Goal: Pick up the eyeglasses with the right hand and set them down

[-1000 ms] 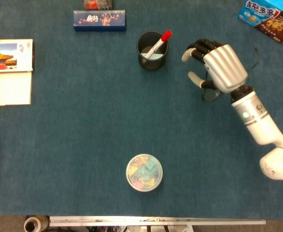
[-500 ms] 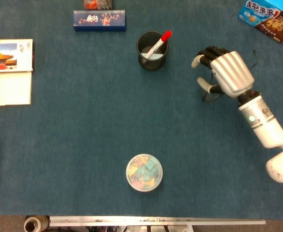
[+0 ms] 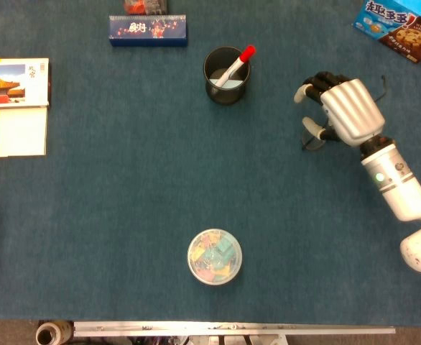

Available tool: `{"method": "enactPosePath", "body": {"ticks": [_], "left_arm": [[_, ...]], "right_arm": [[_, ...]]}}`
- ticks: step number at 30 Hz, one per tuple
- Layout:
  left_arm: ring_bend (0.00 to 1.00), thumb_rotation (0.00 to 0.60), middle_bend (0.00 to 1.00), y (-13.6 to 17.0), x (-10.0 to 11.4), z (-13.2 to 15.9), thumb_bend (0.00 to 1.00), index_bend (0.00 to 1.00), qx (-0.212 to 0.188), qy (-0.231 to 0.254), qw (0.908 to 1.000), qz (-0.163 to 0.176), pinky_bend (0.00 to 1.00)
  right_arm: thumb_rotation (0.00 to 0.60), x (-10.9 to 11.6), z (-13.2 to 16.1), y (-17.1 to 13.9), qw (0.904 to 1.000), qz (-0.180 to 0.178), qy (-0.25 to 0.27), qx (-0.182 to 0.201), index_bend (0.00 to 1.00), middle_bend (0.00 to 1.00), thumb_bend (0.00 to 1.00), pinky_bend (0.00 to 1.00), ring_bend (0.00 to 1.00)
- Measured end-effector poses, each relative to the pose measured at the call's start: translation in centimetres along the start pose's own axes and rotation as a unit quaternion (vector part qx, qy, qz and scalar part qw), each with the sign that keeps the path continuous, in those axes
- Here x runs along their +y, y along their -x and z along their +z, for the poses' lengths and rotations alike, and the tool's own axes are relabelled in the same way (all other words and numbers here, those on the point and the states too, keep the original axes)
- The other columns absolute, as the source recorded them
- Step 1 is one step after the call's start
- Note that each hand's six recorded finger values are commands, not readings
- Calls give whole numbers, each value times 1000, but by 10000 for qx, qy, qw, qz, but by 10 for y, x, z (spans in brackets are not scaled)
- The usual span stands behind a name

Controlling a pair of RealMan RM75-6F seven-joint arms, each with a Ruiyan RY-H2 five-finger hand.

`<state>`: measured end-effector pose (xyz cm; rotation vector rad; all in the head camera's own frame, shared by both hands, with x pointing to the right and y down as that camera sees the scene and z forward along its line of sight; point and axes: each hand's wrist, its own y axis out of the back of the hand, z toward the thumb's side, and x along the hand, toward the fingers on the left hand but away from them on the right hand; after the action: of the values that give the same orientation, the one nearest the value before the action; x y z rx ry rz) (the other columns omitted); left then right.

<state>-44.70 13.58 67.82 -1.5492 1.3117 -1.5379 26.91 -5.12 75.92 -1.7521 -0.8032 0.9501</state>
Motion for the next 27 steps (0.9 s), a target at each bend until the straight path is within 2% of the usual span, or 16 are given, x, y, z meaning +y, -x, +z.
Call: {"method": "enactPosePath", "body": {"ticks": [27], "left_arm": [[306,600,397,-1,-3,4,333,465,-16,-14,10000,-50,452]], "right_arm": [[600,-6,-28,-15,9979,130,-610,-197,428,398,283,441,288]]}}
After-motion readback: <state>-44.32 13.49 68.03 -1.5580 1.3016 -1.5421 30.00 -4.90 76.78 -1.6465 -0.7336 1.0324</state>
